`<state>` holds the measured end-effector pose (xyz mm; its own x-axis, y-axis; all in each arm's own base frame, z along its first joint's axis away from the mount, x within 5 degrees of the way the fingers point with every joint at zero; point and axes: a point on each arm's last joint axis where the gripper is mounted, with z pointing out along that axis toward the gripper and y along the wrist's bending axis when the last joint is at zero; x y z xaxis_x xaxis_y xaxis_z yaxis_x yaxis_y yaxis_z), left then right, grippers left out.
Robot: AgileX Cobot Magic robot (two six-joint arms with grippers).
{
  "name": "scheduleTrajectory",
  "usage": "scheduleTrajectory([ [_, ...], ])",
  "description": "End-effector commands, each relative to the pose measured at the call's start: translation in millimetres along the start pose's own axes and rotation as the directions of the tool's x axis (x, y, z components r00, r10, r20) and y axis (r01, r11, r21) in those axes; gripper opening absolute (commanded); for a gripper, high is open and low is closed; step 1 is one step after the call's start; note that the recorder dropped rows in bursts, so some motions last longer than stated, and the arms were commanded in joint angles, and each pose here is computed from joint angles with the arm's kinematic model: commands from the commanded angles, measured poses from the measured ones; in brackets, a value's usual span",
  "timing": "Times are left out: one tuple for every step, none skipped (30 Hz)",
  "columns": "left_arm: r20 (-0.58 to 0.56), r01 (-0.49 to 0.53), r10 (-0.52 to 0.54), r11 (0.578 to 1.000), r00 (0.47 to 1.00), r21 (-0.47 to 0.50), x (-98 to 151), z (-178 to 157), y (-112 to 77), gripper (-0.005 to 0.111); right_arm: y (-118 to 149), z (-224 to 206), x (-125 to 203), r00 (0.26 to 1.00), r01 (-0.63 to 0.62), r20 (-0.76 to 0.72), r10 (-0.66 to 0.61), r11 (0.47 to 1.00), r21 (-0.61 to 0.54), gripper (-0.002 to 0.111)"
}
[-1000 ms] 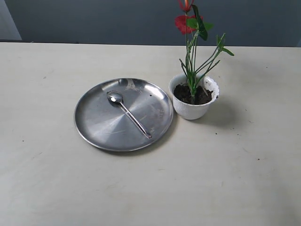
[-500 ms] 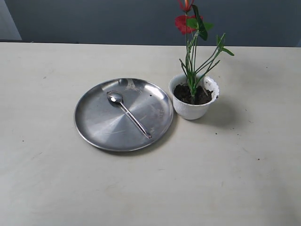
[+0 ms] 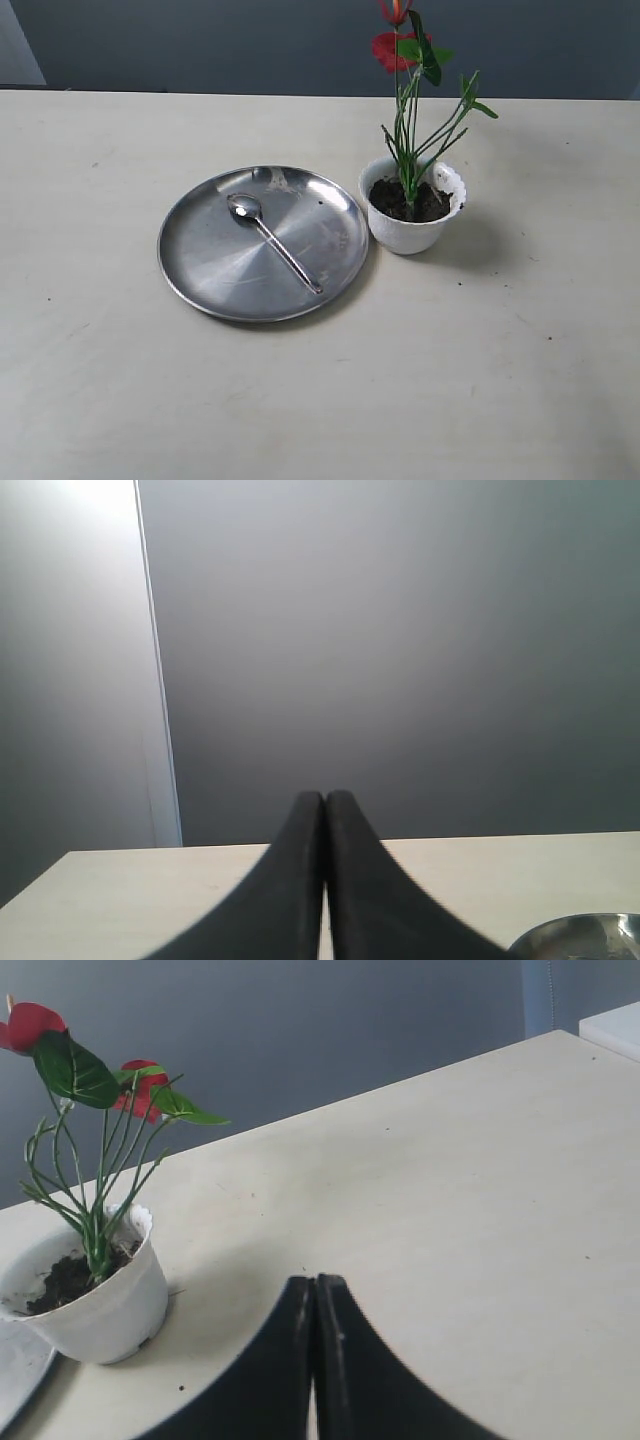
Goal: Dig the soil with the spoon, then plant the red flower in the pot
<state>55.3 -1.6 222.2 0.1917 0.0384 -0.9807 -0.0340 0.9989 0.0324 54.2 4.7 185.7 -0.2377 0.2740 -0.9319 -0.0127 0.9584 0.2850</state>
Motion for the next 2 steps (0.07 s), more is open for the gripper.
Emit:
scheduleTrajectory([
  [0.01, 0.013, -0.013, 1.0, 1.0, 0.007, -1.5, -0.2, -0.5, 0.0, -0.3, -0.1, -0.1, 1.0, 0.003, 0.011, -0.003, 1.0, 0.002, -0.001],
  [0.01, 0.013, -0.013, 1.0, 1.0, 0.007, -1.5, -0.2, -0.5, 0.0, -0.3, -0.1, -0.1, 1.0, 0.003, 0.011, -0.003, 1.0, 0.002, -0.001],
])
